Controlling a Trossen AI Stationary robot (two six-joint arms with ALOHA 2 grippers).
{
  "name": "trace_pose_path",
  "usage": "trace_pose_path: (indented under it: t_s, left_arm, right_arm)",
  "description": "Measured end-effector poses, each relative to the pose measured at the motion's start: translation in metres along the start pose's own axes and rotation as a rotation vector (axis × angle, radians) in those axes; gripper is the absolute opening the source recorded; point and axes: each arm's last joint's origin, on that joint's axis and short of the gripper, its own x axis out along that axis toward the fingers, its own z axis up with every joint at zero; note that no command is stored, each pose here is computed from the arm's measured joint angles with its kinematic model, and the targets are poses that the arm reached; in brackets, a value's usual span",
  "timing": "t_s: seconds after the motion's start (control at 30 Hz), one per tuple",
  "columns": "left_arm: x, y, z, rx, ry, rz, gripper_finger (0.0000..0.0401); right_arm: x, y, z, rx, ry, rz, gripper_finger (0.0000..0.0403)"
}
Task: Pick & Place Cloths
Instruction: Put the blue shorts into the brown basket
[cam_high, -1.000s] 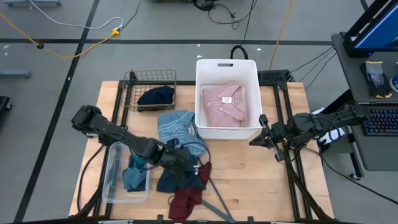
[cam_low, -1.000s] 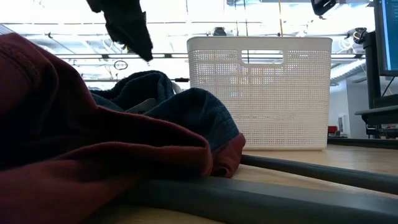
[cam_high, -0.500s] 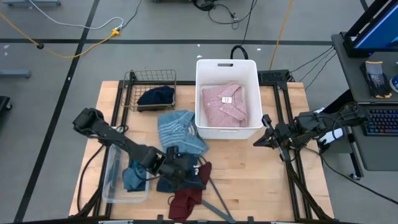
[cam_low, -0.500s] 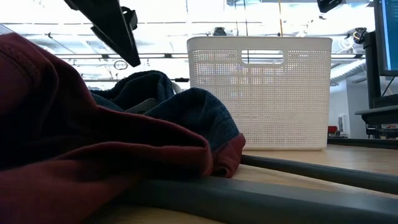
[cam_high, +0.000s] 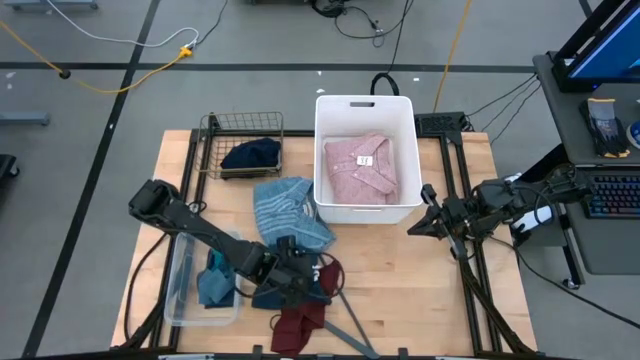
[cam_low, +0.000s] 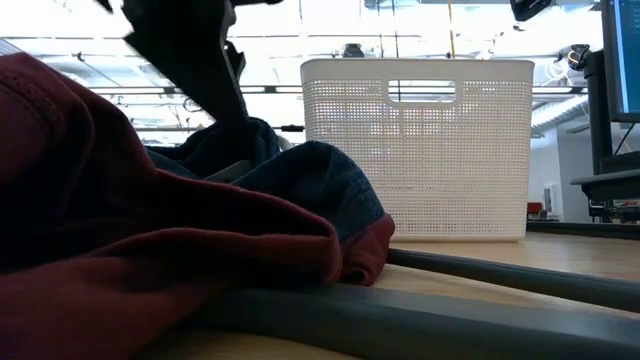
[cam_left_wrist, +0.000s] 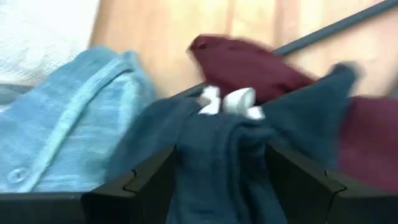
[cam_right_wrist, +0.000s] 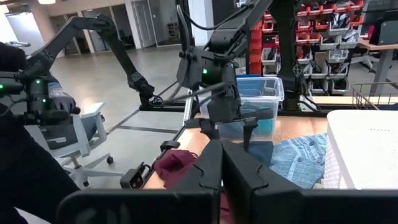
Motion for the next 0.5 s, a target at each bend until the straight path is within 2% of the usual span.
trace_pose_path:
  t_s: [0.13, 0.33, 0.4, 0.5]
  left_arm:
    - [0.008, 0.001, -0.002, 0.038, -0.016, 0.096, 0.0246]
    - [0.02, 0.001, -0.005, 0.077, 0.008, 0.126, 0.0243]
    - [0.024, 0.001, -0.006, 0.102, 0.026, 0.133, 0.0229]
    - [0.028, 0.0, -0.008, 0.13, 0.046, 0.121, 0.0178]
  right_arm:
    - [0.0, 0.0, 0.0, 0.0, 0.0, 0.0, 0.0]
    - [0.0, 0.0, 0.001, -0.001, -0.008, 0.003, 0.0]
    - [0.0, 0.0, 0.001, -0.001, -0.008, 0.003, 0.0]
    - [0.0, 0.0, 0.001, 0.003, -0.007, 0.002, 0.0]
